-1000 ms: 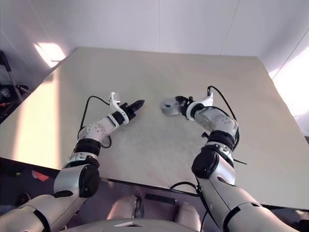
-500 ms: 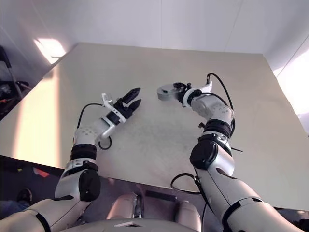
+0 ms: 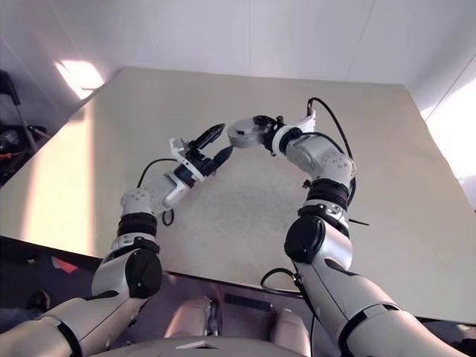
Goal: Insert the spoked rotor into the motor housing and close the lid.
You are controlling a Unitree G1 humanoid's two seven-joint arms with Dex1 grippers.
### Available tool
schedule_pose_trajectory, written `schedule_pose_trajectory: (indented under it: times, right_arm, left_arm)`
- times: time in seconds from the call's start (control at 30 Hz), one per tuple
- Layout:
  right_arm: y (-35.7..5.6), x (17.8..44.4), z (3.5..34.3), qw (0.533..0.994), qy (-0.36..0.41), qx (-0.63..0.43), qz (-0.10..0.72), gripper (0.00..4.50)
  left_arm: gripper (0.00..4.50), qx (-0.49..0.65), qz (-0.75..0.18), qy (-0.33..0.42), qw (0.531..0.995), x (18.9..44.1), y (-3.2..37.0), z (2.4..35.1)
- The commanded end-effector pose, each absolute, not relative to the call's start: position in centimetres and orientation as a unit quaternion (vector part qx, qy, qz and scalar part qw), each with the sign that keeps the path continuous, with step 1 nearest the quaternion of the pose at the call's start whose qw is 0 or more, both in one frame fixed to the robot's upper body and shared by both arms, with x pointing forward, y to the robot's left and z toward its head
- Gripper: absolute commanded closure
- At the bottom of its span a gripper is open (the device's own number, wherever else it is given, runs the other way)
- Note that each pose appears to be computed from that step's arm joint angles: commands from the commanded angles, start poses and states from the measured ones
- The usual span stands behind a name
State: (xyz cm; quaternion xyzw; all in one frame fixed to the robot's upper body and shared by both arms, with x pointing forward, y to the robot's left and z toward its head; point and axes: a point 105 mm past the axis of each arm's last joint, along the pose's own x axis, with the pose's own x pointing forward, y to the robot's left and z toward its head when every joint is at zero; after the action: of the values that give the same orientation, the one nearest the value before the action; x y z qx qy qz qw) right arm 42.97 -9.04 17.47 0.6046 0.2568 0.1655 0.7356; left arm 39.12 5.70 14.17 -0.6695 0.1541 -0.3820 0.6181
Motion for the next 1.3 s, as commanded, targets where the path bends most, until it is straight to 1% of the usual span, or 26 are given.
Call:
schedule_pose_trajectory:
  times: [0.03, 0.2, 0.43, 0.6, 0.7, 0.77, 0.8, 0.83, 0.87, 0.97, 1.13, 1.2, 1.23, 1.27, 1.3]
  right_arm:
    - [-8.0, 42.5, 22.0, 0.74, 0.209, 0.596, 0.232, 2.28]
    - [-7.7, 42.1, 22.4, 0.741, 0.204, 0.592, 0.242, 2.28]
    - [-7.6, 41.8, 22.5, 0.747, 0.2, 0.583, 0.249, 2.28]
    - [-7.3, 41.4, 22.6, 0.749, 0.197, 0.578, 0.257, 2.28]
    - [-7.4, 41.5, 22.6, 0.751, 0.193, 0.577, 0.254, 2.28]
    - [-7.4, 41.5, 22.6, 0.753, 0.192, 0.576, 0.253, 2.28]
    - [-7.5, 41.5, 22.6, 0.754, 0.191, 0.576, 0.253, 2.28]
    - [-7.4, 41.5, 22.7, 0.754, 0.19, 0.576, 0.254, 2.28]
    - [-7.4, 41.5, 22.7, 0.754, 0.19, 0.575, 0.255, 2.28]
    - [-7.3, 41.5, 22.7, 0.755, 0.191, 0.573, 0.256, 2.28]
    - [-7.4, 41.6, 22.6, 0.772, 0.178, 0.553, 0.258, 2.28]
    - [-8.9, 42.5, 22.4, 0.809, 0.143, 0.529, 0.213, 1.59]
    - [-10.0, 43.0, 22.1, 0.834, 0.127, 0.506, 0.179, 1.38]
    - [-11.0, 43.5, 22.1, 0.856, 0.102, 0.483, 0.151, 1.03]
    - [-11.8, 43.7, 22.2, 0.869, 0.084, 0.469, 0.134, 1.03]
  left_arm:
    - [0.04, -0.666, -0.407, 0.144, 0.608, 39.3, 4.8, 15.8]
    - [0.04, -0.672, -0.405, 0.136, 0.604, 39.8, 4.8, 16.5]
    - [0.04, -0.677, -0.391, 0.126, 0.611, 41.0, 4.8, 16.8]
    - [0.04, -0.671, -0.39, 0.124, 0.618, 41.4, 4.5, 16.8]
    - [0.64, -0.668, -0.391, 0.124, 0.621, 41.5, 4.5, 16.8]
    - [1.27, -0.667, -0.39, 0.123, 0.622, 41.6, 4.5, 16.7]
    - [1.7, -0.667, -0.39, 0.122, 0.623, 41.6, 4.6, 16.7]
    - [2.0, -0.667, -0.389, 0.122, 0.623, 41.6, 4.6, 16.6]
    - [2.08, -0.667, -0.389, 0.122, 0.623, 41.6, 4.6, 16.6]
    - [2.08, -0.668, -0.388, 0.123, 0.623, 41.6, 4.7, 16.5]
    - [2.09, -0.667, -0.388, 0.125, 0.623, 41.6, 4.8, 16.3]
    - [2.09, -0.665, -0.388, 0.121, 0.626, 41.6, 5.0, 16.3]
    - [2.09, -0.664, -0.386, 0.119, 0.629, 41.6, 5.2, 16.2]
    - [2.09, -0.661, -0.382, 0.114, 0.636, 41.8, 5.5, 16.1]
    - [2.09, -0.655, -0.375, 0.105, 0.647, 41.9, 5.9, 16.0]
